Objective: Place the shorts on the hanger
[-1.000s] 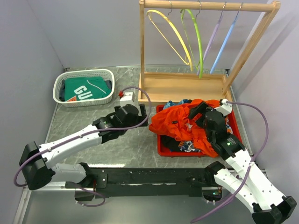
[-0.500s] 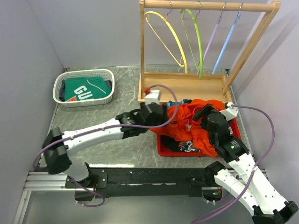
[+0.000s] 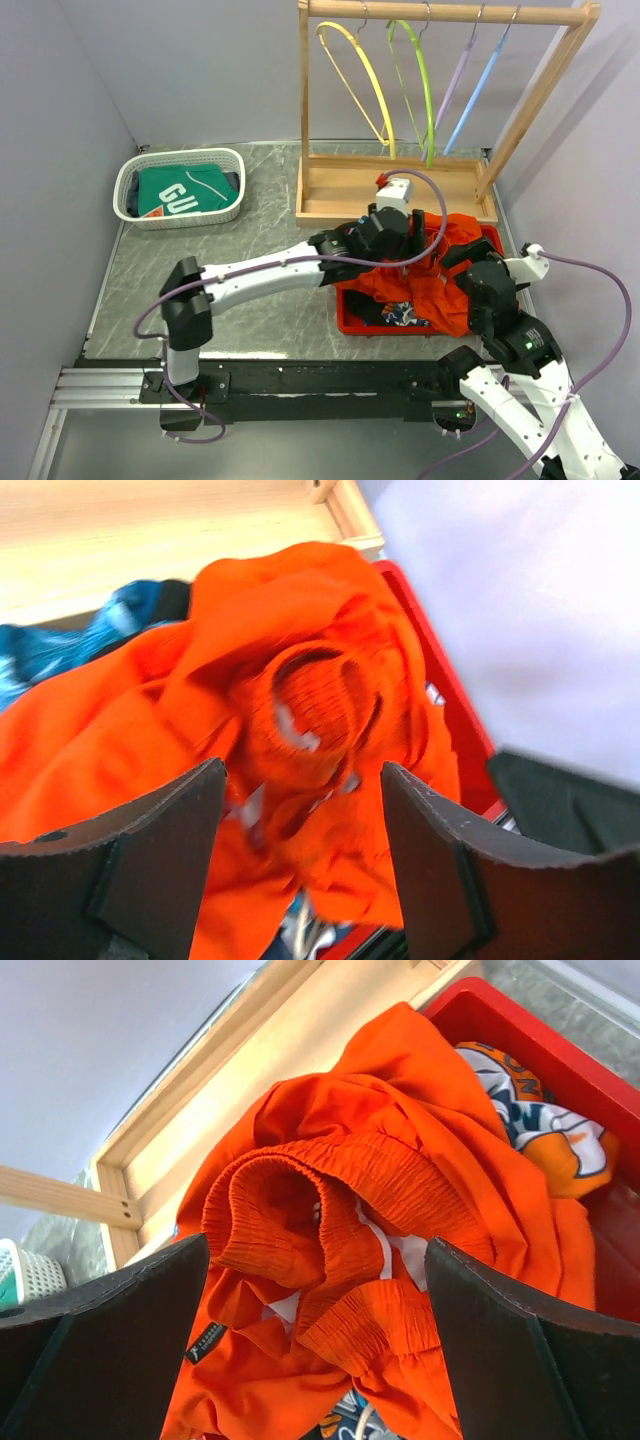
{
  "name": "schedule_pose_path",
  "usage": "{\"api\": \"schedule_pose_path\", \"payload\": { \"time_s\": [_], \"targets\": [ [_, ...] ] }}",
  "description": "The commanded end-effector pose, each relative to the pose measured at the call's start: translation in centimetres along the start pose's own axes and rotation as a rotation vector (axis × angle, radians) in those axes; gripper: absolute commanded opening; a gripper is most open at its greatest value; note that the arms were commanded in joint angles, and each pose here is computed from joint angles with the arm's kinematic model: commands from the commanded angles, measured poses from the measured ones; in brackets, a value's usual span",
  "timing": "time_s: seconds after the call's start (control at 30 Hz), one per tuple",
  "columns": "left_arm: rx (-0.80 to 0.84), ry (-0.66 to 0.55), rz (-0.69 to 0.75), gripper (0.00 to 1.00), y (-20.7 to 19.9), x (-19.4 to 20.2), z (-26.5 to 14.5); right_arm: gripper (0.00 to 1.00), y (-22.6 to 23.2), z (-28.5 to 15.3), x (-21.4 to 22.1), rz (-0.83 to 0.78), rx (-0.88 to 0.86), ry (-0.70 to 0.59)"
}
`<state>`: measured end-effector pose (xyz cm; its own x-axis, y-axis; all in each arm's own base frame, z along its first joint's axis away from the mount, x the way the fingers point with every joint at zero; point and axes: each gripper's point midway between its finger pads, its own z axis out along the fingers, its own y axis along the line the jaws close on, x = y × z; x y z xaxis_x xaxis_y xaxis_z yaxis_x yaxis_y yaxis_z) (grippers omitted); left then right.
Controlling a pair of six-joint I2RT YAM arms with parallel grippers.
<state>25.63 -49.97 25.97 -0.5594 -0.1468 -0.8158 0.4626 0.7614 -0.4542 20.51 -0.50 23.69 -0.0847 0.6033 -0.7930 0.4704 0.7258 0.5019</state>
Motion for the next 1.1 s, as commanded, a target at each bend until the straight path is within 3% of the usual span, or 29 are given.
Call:
{"api": "schedule_pose_path", "payload": {
  "time_s": [0.0, 0.3, 0.5, 0.73, 0.87, 0.97, 1.07],
  "targets": [
    [0.021, -0.029, -0.043, 0.66, -2.3, -1.0, 1.8, 0.95, -1.2, -0.9, -1.5, 0.041, 0.038, -0.038],
    [-0.145, -0.014, -0.077, 0.55, 0.1, 0.6, 4.3, 0.95, -1.4, -1.1, -1.1, 0.033, 0.025, -0.027],
    [-0.157, 0.018, -0.113, 0.49, 1.2, 1.8, 4.9, 0.95, -1.0, -0.8, -0.6, 0.018, 0.015, -0.010],
    [-0.064, 0.123, -0.191, 0.45, 1.2, 4.1, 6.9, 0.95, -0.4, -0.1, 0.5, -0.001, 0.010, 0.021],
    [-0.054, 0.135, -0.232, 0.31, 2.0, 4.4, 7.1, 0.96, 0.0, 0.3, 1.2, -0.015, 0.003, 0.043],
    [-0.071, 0.132, -0.240, 0.05, 3.7, 4.1, 7.2, 0.96, 0.3, 0.5, 1.6, -0.018, -0.003, 0.056],
    [-0.113, 0.103, -0.246, 0.01, 5.5, 2.3, 5.9, 0.96, 0.5, 0.6, 1.7, -0.024, -0.003, 0.063]
  ]
}}
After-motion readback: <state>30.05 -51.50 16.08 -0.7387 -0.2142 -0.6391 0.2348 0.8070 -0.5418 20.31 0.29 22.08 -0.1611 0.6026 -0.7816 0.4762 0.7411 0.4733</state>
